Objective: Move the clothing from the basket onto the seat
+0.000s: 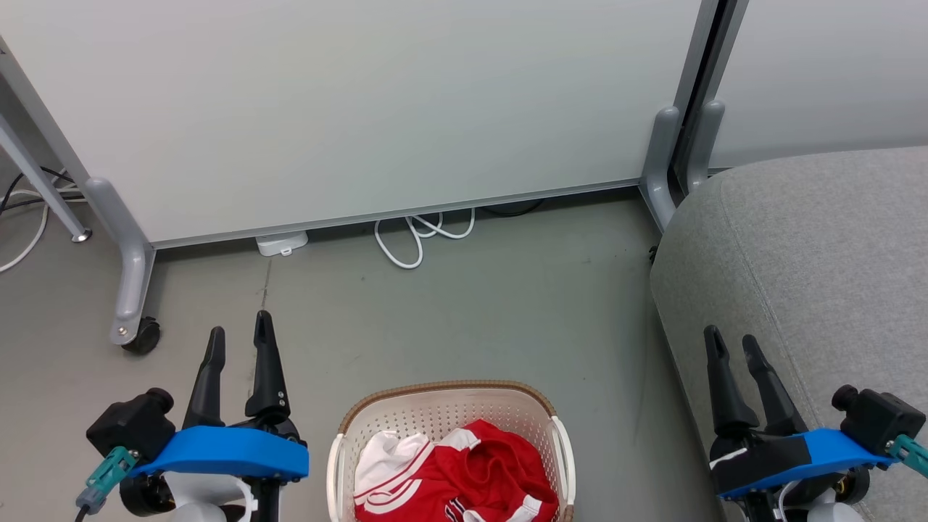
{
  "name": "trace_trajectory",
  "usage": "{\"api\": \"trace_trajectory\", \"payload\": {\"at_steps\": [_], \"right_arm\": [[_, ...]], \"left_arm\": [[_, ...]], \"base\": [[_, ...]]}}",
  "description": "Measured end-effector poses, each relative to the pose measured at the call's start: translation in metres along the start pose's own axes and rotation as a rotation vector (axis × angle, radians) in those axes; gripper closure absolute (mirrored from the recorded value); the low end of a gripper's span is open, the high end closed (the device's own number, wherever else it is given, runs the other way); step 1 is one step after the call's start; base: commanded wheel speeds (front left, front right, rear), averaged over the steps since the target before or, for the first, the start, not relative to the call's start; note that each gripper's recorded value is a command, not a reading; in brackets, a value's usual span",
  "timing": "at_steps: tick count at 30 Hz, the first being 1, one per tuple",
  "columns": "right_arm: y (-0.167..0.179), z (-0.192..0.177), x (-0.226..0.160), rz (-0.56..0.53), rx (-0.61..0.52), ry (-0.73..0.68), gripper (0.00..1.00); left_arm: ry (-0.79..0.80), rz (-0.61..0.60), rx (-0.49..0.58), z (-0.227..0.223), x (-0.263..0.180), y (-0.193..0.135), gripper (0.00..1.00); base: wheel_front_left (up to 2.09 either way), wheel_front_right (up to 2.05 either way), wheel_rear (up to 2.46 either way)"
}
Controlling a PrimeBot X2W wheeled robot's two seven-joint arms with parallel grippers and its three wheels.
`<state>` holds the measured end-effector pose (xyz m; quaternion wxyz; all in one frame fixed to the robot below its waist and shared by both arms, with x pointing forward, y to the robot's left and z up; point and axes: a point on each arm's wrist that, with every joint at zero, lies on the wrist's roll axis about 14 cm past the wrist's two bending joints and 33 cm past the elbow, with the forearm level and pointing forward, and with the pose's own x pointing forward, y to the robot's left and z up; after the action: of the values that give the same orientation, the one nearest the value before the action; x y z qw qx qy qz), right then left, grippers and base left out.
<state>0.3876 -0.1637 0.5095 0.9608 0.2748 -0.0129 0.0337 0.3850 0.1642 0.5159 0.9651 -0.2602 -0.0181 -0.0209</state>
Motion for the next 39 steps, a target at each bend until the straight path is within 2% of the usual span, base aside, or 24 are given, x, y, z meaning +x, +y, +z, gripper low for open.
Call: {"api": "trace_trajectory", "payload": {"at_steps": [14,39], "right_arm": [[-0.003,-0.003,-0.001,0.006,-0.144,0.001,0.00],[0.000,-0.008,-0.002,0.040,-0.348,0.002,0.00]], "left_arm": [[-0.002,-0.038,0.159,-0.004,-0.001,-0.007,0.00],[0.005,-0.105,0.362,-0.015,-0.007,-0.016,0.00]], "base": [[0.00,0.00,0.00],[0.00,0.00,0.00]]}}
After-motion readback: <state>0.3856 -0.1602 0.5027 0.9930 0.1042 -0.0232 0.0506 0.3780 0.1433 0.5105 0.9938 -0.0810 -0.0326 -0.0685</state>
